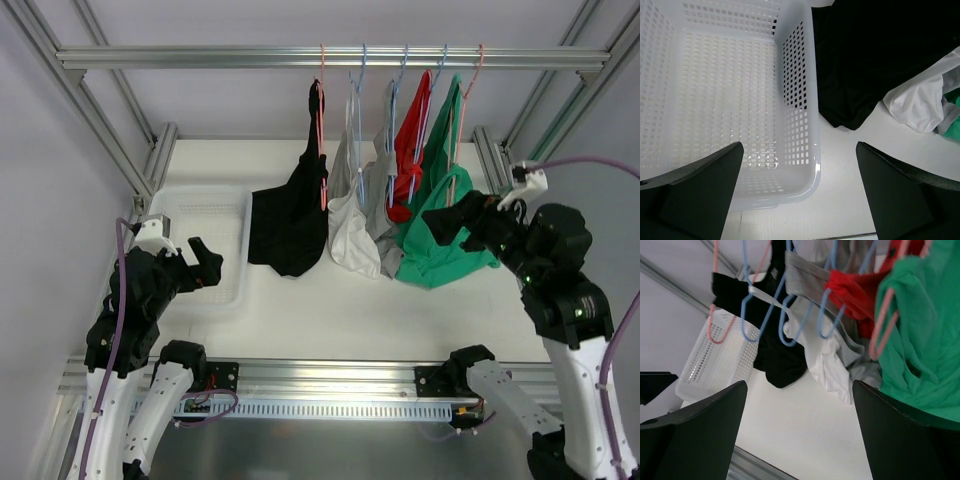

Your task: Remove the tank top from the hanger

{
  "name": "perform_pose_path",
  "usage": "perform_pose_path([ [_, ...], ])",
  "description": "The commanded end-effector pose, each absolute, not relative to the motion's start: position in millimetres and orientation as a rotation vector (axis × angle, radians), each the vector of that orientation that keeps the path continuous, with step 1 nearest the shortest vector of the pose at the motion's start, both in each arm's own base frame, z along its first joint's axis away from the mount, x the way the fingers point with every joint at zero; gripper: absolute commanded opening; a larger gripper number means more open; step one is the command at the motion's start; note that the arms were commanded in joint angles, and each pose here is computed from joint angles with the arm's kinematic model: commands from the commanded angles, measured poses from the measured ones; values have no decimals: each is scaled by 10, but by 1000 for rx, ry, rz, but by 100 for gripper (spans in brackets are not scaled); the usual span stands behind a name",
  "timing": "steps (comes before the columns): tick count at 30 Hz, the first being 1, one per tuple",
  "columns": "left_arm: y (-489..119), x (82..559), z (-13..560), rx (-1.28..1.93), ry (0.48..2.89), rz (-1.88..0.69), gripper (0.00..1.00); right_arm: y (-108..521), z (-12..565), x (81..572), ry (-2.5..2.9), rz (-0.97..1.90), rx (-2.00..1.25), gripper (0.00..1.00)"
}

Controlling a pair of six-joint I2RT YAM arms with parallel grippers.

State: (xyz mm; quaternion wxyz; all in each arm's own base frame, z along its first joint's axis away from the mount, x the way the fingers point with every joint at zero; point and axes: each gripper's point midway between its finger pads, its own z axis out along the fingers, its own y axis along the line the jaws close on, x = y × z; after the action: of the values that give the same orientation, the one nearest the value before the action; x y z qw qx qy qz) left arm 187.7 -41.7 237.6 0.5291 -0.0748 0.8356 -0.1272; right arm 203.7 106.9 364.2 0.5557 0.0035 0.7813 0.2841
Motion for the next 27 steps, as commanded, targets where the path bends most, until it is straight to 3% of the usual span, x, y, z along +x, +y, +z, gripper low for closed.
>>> perform_pose_path([
  [1, -459, 1917, 2413, -164, 1977, -324, 99, 1286, 3930, 2233, 1859, 651, -98, 91],
  [6, -483, 1918, 2405, -156, 1980, -337, 99, 1569, 4430, 2453, 1821, 461, -246, 85],
  [13, -518, 1919, 2392, -142, 1988, -355, 99, 2511, 4688, 2980, 1782, 350, -385, 79],
  [19, -537, 1914, 2386, -134, 1991, -364, 99, 3006, 4610, 3580, 1766, 261, -340, 65],
  [23, -553, 1909, 2392, -124, 1989, -371, 99, 3164, 4477, 3810, 1763, 239, -304, 62],
  [27, -569, 1901, 2392, -116, 1988, -378, 99, 3257, 4359, 3988, 1774, 254, -261, 48],
])
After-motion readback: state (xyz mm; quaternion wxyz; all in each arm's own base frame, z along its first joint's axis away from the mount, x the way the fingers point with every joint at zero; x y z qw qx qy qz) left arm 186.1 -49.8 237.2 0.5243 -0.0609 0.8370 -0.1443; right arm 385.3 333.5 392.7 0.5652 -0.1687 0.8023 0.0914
